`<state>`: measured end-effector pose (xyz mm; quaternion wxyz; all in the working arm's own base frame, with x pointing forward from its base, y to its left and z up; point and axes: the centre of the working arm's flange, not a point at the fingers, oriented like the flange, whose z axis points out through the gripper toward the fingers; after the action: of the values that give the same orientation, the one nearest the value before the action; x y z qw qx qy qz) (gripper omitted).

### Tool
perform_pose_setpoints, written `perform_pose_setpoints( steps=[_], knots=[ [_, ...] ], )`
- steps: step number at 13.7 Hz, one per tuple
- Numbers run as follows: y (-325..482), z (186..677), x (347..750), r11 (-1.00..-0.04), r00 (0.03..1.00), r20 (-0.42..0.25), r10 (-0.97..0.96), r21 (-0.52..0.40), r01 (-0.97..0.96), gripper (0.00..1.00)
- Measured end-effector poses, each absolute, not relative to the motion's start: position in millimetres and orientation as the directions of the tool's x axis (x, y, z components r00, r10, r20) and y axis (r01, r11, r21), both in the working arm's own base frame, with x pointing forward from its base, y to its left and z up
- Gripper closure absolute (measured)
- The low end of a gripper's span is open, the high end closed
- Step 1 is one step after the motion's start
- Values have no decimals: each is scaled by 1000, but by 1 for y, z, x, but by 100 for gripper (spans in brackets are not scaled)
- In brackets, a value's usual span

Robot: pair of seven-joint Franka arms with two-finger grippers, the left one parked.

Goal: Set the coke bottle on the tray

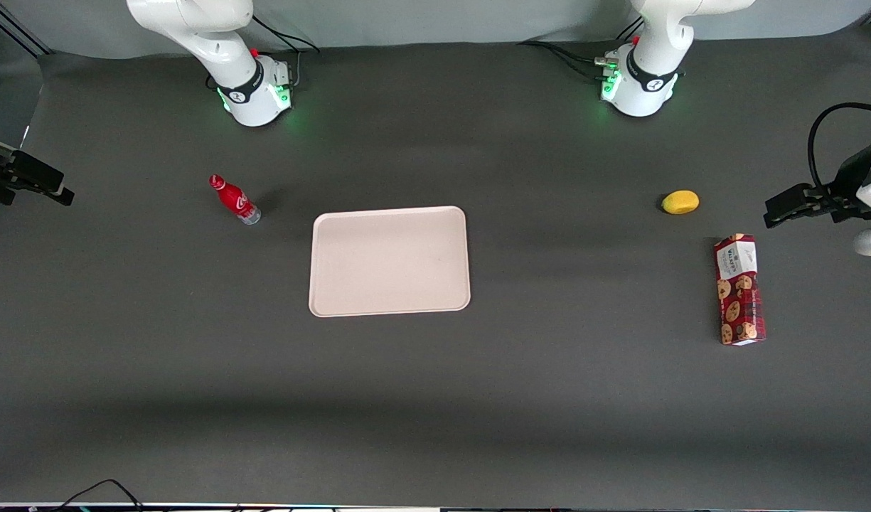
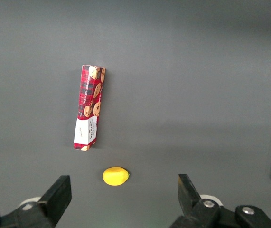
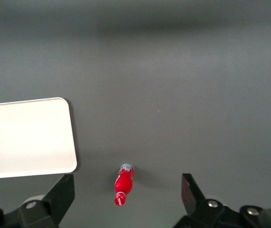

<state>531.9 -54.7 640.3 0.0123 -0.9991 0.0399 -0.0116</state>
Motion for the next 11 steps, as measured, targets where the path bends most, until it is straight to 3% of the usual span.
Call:
perform_pose_setpoints(
  steps=[11],
  knots=[
    [-60, 639, 530, -996, 996, 5, -86, -4, -86, 0]
  ],
)
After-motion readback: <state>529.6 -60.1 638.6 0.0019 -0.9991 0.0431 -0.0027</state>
